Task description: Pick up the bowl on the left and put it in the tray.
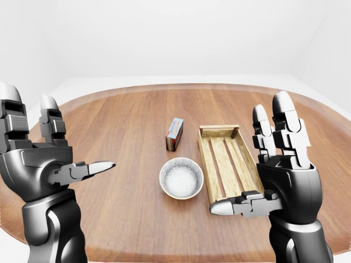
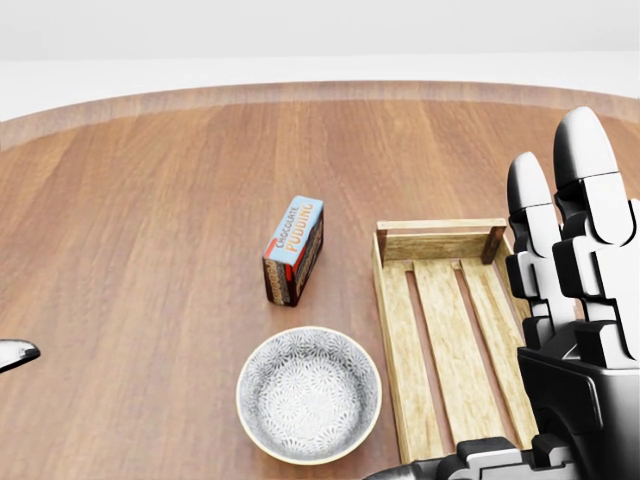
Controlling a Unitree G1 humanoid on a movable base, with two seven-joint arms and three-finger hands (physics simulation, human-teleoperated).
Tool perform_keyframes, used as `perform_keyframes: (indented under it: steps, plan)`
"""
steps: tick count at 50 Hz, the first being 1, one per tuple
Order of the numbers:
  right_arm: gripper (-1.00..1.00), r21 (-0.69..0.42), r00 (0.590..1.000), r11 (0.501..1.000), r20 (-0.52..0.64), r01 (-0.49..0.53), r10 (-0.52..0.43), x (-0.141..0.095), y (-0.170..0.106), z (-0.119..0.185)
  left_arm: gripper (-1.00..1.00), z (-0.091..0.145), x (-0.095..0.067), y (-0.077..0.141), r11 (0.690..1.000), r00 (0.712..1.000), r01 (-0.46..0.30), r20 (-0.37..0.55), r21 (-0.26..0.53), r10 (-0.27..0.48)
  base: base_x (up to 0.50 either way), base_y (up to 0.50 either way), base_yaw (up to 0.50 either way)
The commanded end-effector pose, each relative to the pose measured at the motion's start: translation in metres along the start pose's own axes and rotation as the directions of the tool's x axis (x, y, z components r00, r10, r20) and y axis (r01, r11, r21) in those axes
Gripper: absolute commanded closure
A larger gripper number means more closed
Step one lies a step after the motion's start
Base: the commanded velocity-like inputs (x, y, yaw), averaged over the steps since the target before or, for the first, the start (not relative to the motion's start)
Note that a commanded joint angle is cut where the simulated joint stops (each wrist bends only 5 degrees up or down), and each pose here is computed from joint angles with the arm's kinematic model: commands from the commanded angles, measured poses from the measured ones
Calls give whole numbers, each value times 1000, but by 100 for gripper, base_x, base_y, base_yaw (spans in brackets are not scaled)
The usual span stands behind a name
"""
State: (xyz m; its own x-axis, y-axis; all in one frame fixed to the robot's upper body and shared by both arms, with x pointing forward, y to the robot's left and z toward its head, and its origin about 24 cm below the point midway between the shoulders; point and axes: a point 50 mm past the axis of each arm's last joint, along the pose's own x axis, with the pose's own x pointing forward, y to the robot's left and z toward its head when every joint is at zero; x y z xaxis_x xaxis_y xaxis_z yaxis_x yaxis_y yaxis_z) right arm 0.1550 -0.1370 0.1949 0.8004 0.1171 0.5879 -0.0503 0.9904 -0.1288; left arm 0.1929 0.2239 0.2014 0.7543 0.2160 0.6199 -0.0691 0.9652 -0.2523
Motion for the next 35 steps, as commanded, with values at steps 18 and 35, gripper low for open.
perform_keyframes:
  steps: [18,35]
  plan:
    - [-100,-17,999,999,17,-29,30,-1,2,5,-100,1,0,1,1000,1000,-4,1,6,4,14,0,0]
    - [-100,-306,970,926,27,-223,242,10,22,7,-100,5,1,-1,1000,1000,0,20,2,0,0,0,0]
